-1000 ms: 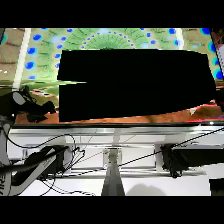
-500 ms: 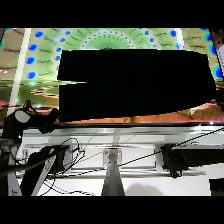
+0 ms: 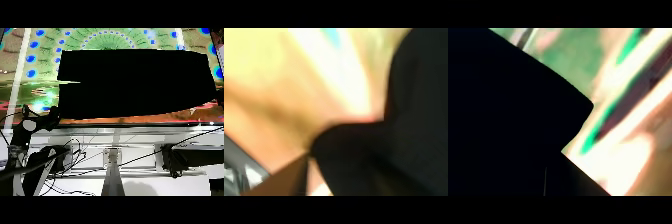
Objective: Fold the clothes and pants, and hang the long-sleeved shirts on hangers.
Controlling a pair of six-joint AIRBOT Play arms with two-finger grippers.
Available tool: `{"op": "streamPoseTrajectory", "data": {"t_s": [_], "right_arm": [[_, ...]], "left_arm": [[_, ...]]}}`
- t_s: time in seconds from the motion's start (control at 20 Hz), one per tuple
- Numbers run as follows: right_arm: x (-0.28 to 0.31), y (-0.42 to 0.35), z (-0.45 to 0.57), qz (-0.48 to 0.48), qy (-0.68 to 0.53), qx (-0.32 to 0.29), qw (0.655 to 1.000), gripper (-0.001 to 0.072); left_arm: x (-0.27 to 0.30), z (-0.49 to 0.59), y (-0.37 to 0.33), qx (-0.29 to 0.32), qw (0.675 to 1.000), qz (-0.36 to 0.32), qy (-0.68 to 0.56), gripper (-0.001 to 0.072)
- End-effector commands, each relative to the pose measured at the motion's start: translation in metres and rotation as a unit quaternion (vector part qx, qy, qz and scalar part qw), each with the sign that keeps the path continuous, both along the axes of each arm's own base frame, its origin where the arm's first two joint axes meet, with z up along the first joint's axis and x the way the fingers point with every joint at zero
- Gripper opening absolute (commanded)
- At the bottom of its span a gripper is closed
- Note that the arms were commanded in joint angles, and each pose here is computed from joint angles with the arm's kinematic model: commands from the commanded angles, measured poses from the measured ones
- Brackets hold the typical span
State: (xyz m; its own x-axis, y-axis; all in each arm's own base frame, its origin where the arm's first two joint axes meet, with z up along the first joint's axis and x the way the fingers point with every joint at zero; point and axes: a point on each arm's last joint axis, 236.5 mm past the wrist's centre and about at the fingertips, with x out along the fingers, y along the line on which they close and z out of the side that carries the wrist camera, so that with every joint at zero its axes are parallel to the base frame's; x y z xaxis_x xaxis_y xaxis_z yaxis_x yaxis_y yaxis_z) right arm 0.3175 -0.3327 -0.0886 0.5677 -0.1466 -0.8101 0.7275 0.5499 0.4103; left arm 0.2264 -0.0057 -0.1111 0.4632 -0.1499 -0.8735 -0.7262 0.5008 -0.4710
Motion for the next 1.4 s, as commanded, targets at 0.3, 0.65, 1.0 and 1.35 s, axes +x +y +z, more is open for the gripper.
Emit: {"op": "streamPoseTrajectory", "data": {"t_s": [0.3,0.65,1.0,1.35], "right_arm": [[-0.008,0.017,0.088,0.063,-0.012,-0.077,0.995,0.0023],[-0.027,0.047,0.166,0.080,-0.026,-0.128,0.988,0.0023],[-0.062,0.061,0.204,0.046,0.002,-0.161,0.986,0.0022],[-0.007,0.051,0.224,0.004,-0.078,-0.189,0.979,0.0021]], "left_arm": [[0.082,0.063,0.032,0.076,0.986,-0.015,-0.146,0.0008],[0.128,0.163,0.046,0.144,0.955,-0.047,-0.256,0.0007],[0.139,0.211,0.070,0.241,0.925,-0.070,-0.286,0.0002],[0.260,0.180,0.058,0.196,0.944,-0.107,-0.243,0.0002]]}}
